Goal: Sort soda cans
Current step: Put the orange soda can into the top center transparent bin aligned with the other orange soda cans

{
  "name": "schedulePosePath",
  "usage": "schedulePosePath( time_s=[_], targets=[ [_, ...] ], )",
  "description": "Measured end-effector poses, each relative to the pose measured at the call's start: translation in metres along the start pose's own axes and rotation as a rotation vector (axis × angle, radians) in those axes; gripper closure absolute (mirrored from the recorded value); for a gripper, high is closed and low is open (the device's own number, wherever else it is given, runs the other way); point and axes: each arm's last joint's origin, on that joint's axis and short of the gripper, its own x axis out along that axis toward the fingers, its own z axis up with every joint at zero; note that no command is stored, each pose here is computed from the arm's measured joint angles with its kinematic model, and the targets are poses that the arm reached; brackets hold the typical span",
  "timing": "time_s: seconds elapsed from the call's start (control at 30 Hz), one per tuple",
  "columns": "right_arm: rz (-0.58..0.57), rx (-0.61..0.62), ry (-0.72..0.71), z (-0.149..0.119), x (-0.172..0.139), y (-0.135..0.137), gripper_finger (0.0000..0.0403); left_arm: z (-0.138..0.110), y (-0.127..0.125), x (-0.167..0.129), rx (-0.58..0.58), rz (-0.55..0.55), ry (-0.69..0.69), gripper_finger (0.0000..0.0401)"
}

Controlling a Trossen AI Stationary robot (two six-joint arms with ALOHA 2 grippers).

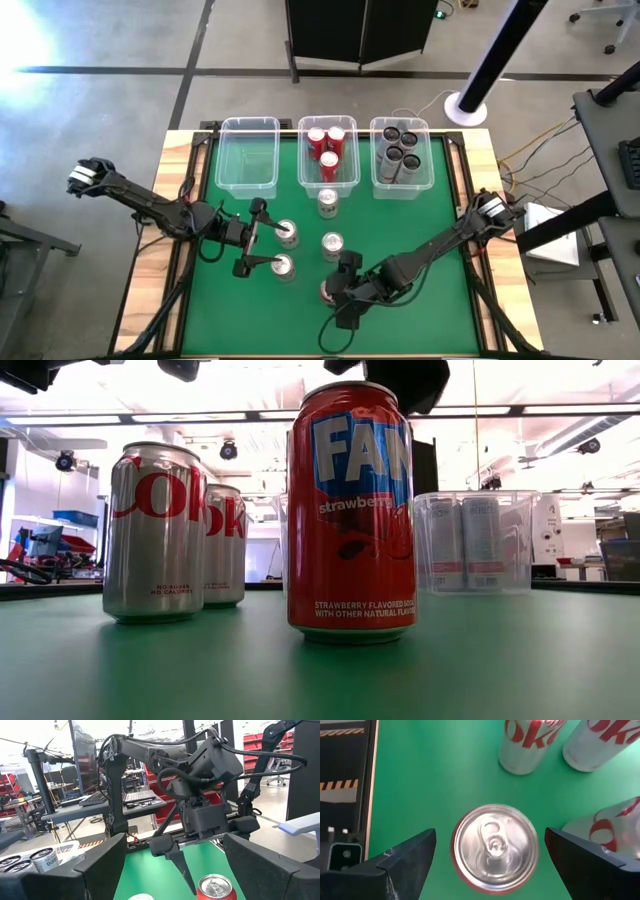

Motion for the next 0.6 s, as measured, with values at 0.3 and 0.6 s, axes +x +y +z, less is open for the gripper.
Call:
schedulePosePath(
  time_s=[0.3, 0.6],
  targets=[
    [0.062, 0.025, -0.024, -0.009, 0.017, -0.005, 0.0035, 0.0, 0.0, 0.0, 0.0, 0.0, 0.0, 0.0085],
    [0.035, 0.023, -0.019, -0.014, 0.023, -0.011, 0.0042, 0.0, 0.0, 0.0, -0.001, 0.0, 0.0, 0.0085]
  ],
)
